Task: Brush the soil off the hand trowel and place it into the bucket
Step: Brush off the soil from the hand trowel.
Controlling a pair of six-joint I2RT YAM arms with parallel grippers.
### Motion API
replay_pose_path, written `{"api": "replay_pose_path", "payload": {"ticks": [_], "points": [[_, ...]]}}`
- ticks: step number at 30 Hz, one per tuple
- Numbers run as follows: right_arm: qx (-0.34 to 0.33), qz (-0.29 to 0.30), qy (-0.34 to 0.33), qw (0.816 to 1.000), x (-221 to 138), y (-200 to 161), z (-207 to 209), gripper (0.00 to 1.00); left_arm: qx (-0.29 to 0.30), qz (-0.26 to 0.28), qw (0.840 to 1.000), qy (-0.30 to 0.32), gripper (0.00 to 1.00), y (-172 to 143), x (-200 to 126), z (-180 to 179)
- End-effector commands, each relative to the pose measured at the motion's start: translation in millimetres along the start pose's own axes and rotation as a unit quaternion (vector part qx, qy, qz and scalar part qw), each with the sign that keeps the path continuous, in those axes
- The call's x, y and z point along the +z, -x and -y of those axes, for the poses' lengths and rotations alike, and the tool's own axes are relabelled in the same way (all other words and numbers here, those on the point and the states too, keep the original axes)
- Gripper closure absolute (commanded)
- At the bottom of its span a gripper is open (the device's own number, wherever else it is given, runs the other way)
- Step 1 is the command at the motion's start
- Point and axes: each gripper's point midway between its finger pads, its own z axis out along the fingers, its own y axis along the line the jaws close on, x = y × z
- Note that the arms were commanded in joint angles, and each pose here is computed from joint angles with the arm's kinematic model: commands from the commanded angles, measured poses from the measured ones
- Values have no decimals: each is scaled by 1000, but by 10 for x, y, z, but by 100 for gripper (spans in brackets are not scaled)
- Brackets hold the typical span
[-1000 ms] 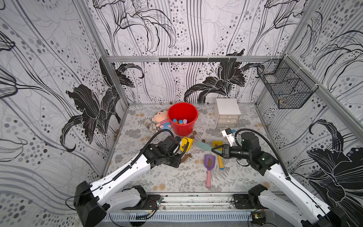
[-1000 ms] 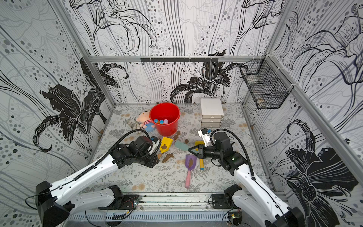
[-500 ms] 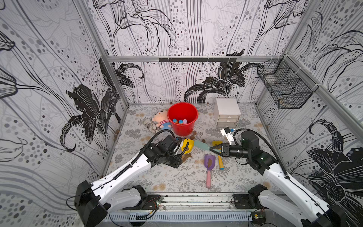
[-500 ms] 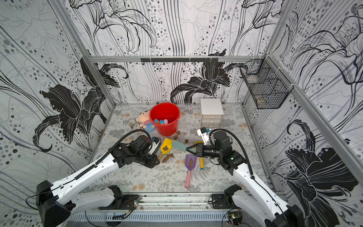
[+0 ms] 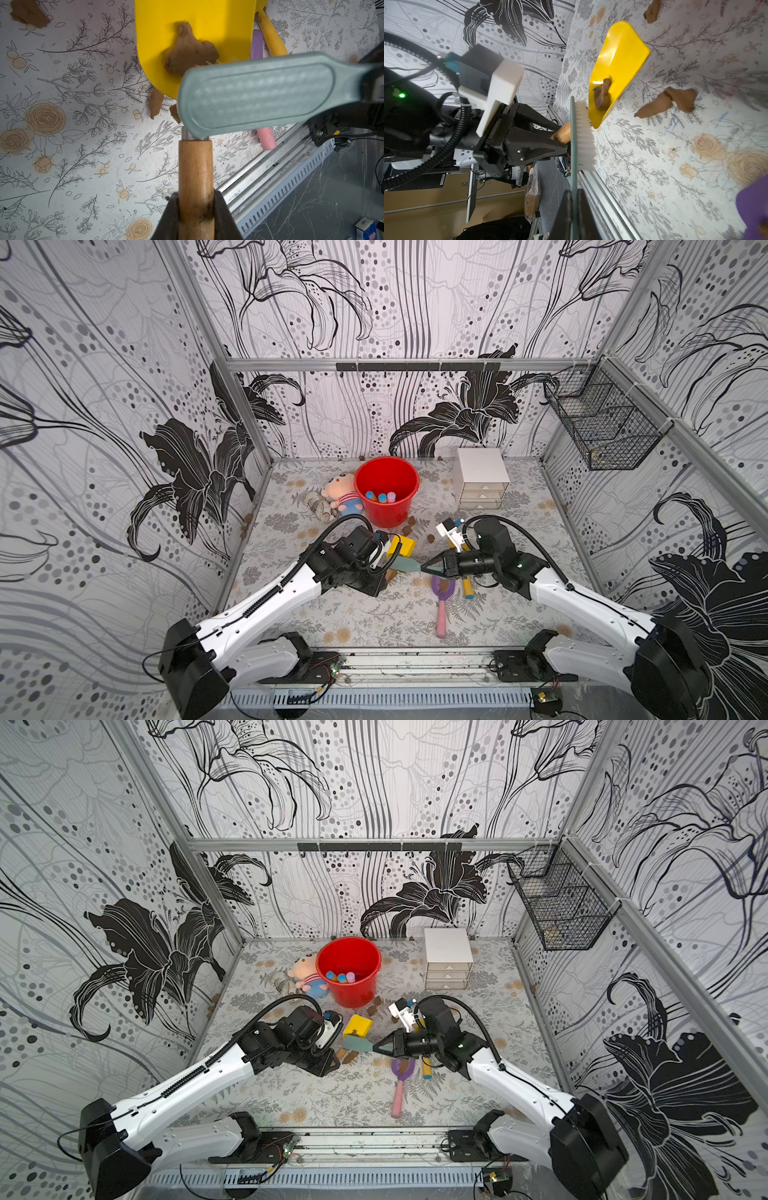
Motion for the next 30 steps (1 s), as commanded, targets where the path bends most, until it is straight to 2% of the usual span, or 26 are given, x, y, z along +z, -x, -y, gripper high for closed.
{"api": "replay_pose_path", "payload": {"ticks": [1,5,8,14,23,26,30], "points": [[-37,22,-21,999,-56,192,-31,100,19,31,999,-16,100,144,-32,105],[-24,64,-37,997,-348,400,78,100,15,32,999,-9,100,127,-19,74],[-26,75,-34,996,-434,403,5,100,15,32,999,-8,100,135,-10,72],[-24,61,-10,998,-296,237,-129,100,17,31,999,-14,100,174,11,107],[-28,21,-14,999,6,118,-27,100,18,30,999,-20,100,169,1,130],[-29,32,-37,998,-139,232,84,100,15,30,999,-22,100,165,10,131],[-32,75,-42,996,-465,395,58,100,8,23,1000,-16,100,144,43,106]]}}
